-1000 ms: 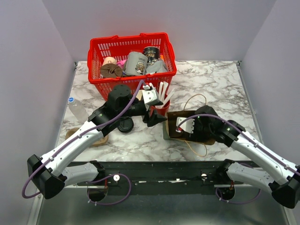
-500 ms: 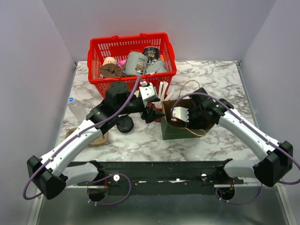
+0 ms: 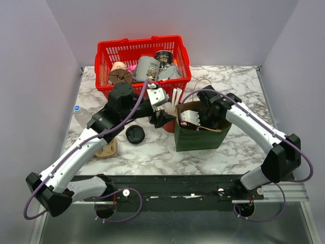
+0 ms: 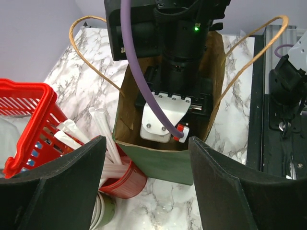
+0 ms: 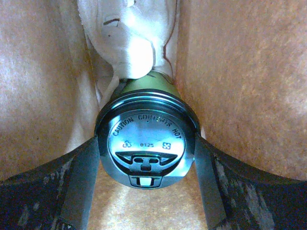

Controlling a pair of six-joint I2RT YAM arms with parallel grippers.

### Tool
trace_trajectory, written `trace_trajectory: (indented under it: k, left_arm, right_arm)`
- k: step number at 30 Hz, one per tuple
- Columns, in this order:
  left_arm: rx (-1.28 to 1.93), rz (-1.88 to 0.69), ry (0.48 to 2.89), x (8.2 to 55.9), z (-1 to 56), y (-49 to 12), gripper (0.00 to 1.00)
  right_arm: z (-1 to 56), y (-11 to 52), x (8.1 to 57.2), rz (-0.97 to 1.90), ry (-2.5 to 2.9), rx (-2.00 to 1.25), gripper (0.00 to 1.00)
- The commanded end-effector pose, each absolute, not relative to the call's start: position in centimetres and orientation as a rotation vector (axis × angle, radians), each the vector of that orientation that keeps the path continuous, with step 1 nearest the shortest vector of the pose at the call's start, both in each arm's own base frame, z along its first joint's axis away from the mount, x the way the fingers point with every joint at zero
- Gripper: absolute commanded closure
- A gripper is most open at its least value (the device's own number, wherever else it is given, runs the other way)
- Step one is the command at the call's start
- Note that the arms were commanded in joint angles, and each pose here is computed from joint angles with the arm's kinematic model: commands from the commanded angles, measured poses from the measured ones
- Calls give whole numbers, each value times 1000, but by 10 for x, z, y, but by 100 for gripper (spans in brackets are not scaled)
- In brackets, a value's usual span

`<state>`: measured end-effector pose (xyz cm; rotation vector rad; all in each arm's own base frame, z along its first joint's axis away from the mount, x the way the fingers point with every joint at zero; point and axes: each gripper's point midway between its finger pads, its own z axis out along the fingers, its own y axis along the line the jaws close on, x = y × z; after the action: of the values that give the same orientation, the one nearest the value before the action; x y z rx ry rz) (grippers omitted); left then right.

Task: Pack the takeout coffee

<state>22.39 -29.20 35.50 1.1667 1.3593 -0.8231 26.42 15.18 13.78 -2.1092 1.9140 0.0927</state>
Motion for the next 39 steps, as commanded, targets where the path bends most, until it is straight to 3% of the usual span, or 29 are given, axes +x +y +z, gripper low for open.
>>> trace_trajectory:
  k: [1,4,5,7,12,16,20,39]
  left_arm:
    - [1185,-746,1318,227,371,-284,22]
    - [1200,-715,1303,228,377,-281,22]
    - [1202,-705,1303,228,378,-280,22]
    - [1200,-703,1317,228,377,-279,20]
    - [1203,-720,1319,222,377,-277,18]
    - [1209,-716,1315,221,377,-276,18]
    - [1219,-711,1314,221,376,-276,18]
    - [1210,-708,1330,225,372,-278,18]
  right_arm:
    - [106,143,225,328,2057,-2224,95]
    - [123,148,233,296,2011,-2186,86]
    - [126,148,235,282,2013,-2172,76]
    - [136,150,237,273,2003,-2150,69]
    - [155,158,238,295,2004,-2052,36]
    - [165,161,240,291,2009,-2003,24]
    - [178,164,248,260,2003,-1947,1]
    - [284,170,257,184,1883,-1647,0]
